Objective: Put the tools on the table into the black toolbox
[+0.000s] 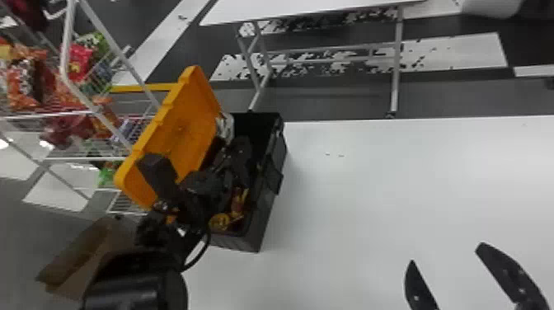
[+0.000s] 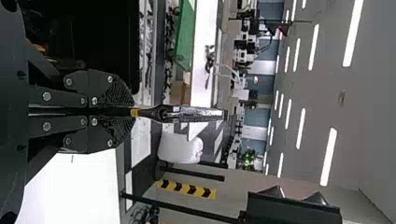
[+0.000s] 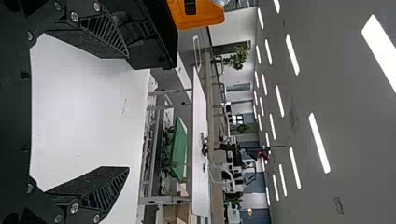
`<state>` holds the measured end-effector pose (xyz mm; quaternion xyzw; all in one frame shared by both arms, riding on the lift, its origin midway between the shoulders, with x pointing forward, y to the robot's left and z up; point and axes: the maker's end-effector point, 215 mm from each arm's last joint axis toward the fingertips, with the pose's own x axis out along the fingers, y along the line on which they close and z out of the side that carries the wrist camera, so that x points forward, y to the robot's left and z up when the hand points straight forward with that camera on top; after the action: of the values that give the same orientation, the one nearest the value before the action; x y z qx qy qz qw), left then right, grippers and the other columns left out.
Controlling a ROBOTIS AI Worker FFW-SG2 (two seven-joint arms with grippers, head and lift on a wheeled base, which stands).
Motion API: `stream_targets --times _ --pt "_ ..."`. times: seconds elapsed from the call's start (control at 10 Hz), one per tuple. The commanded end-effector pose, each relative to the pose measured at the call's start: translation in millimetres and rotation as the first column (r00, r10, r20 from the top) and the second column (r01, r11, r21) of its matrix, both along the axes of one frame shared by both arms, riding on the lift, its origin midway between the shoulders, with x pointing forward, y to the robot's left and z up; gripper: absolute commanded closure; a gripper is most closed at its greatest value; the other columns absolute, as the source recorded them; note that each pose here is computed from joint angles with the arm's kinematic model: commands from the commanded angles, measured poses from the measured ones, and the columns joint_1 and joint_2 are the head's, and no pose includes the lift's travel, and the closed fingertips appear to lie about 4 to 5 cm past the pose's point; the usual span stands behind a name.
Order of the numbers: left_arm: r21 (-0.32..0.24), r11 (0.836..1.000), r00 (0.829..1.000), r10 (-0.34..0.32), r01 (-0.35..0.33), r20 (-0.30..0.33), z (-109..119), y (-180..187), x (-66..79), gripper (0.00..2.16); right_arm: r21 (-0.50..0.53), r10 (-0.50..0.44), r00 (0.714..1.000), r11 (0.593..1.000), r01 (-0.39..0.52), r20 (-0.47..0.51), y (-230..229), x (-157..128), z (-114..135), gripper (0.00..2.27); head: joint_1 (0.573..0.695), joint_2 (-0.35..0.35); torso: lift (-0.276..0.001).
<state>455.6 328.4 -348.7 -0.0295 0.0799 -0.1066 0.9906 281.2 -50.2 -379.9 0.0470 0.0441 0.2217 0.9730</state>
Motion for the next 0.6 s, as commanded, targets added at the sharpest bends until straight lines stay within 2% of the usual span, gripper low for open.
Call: stream_targets --times 0.0,0.1,0.2,0.3,0.5 --pt "0.052 0.998 1.0 0.017 -0.018 0.014 -9 3 5.9 2.13 0.002 -0.011 1.0 1.0 0.011 -0.001 -6 0 -1 0.18 0.695 0.35 -0.075" --pt "0.061 0.998 0.999 0.032 -0.033 0.008 -18 7 8.8 1.95 0.006 -0.019 1.0 1.0 0.019 0.003 -10 1 1 0.18 0.695 0.35 -0.075" --pt "0.06 0.996 0.998 0.062 -0.062 0.006 -23 11 11.5 0.8 0.008 -0.025 1.0 1.0 0.025 0.004 -13 0 1 0.18 0.695 0.35 -0.075" --pt "0.075 0.993 0.995 0.096 -0.096 0.003 -26 14 11.6 0.0 0.008 -0.03 1.0 1.0 0.03 0.004 -14 0 -1 0.18 0.695 0.35 -0.075" --pt "0.075 0.993 0.996 0.091 -0.091 0.007 -25 12 0.6 0.03 0.02 -0.074 0.997 0.997 0.074 0.004 -32 3 -3 0.18 0.695 0.35 -0.075"
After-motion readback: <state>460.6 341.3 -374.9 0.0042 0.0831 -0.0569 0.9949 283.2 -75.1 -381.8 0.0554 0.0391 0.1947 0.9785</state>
